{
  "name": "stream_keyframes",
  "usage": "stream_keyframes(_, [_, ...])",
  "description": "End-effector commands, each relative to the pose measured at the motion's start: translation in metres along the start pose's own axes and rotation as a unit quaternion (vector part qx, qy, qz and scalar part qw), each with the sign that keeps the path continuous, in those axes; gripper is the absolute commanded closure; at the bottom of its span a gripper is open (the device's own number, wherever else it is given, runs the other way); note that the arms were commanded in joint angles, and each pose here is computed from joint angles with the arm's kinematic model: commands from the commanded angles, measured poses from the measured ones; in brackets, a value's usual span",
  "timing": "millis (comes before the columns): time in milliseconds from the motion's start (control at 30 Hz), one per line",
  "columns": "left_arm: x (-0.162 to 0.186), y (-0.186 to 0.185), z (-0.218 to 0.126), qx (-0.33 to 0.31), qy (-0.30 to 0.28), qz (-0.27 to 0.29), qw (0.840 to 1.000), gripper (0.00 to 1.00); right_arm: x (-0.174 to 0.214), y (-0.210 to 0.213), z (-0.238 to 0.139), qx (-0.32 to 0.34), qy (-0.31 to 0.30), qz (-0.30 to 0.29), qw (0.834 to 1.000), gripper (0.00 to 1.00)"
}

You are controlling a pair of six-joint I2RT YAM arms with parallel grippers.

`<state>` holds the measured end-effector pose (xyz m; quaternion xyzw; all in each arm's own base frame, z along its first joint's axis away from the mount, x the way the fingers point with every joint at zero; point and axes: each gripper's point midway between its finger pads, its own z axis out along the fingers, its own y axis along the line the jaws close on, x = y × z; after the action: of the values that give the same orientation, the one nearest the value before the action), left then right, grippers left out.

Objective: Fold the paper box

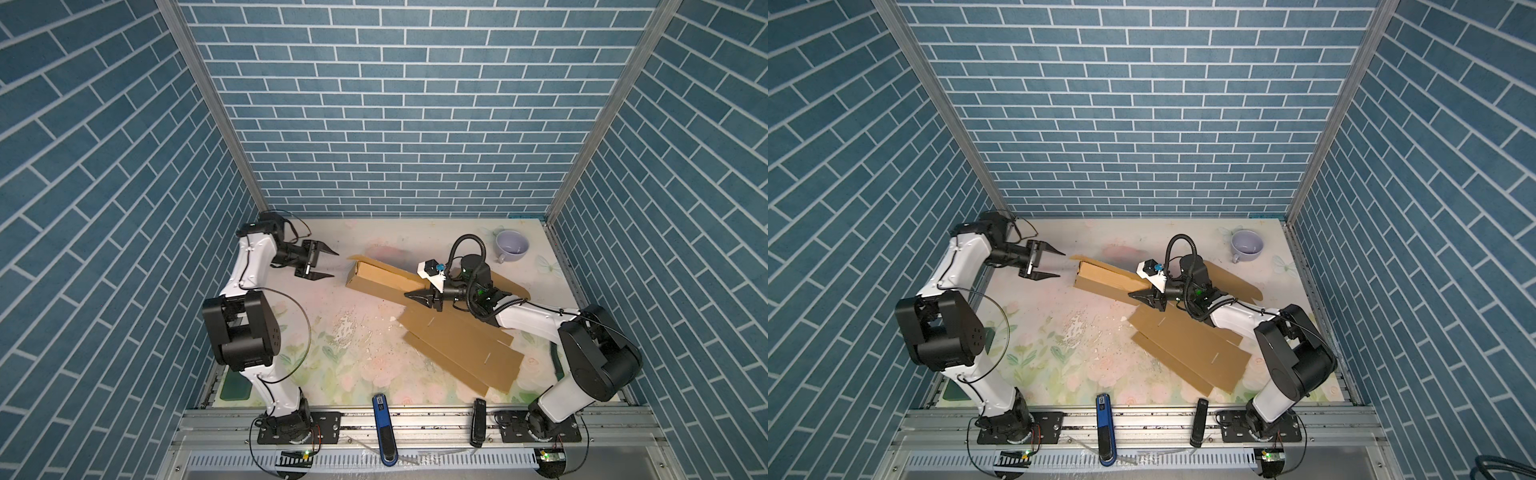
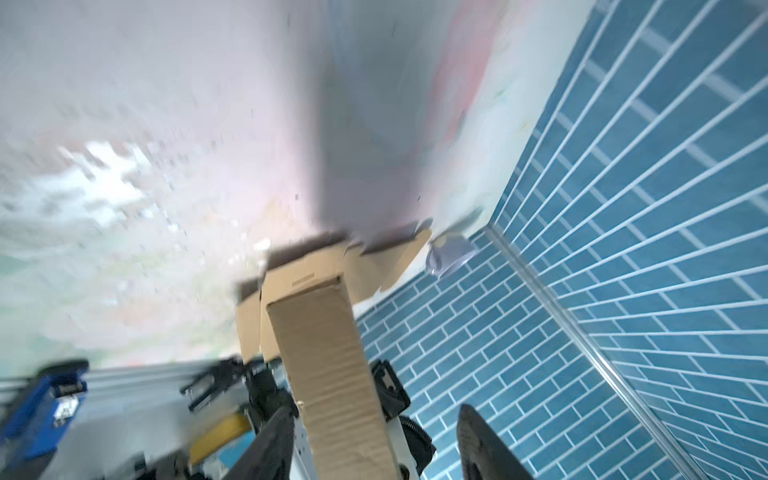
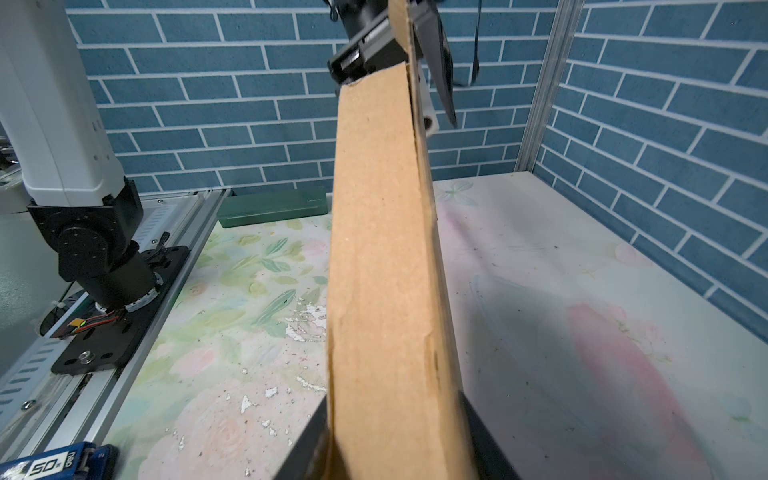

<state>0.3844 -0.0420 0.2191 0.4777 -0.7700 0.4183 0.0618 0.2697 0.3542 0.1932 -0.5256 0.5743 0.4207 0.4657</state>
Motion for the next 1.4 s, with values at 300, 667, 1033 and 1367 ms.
stream_keyframes(300, [0.033, -0.068, -0.095, 0.066, -0.243, 0.411, 0.876, 0.51, -0.009, 0.020, 0.009, -0.013, 0.095, 0.012, 0.995, 0.83])
stream_keyframes(667, [0.069, 0.012, -0.072, 0.085, -0.262, 0.525, 0.806, 0.65, -0.024, 0.034, 0.030, -0.028, 0.148, 0.022, 0.988, 0.84])
stream_keyframes(1033, [0.074, 0.049, -0.067, 0.046, -0.286, 0.584, 0.758, 0.56, -0.020, 0.034, 0.055, -0.041, 0.157, 0.029, 0.986, 0.84])
stream_keyframes(1367, [0.075, 0.048, -0.055, 0.062, -0.269, 0.623, 0.732, 0.44, -0.020, 0.038, 0.054, -0.054, 0.158, 0.023, 0.986, 0.84])
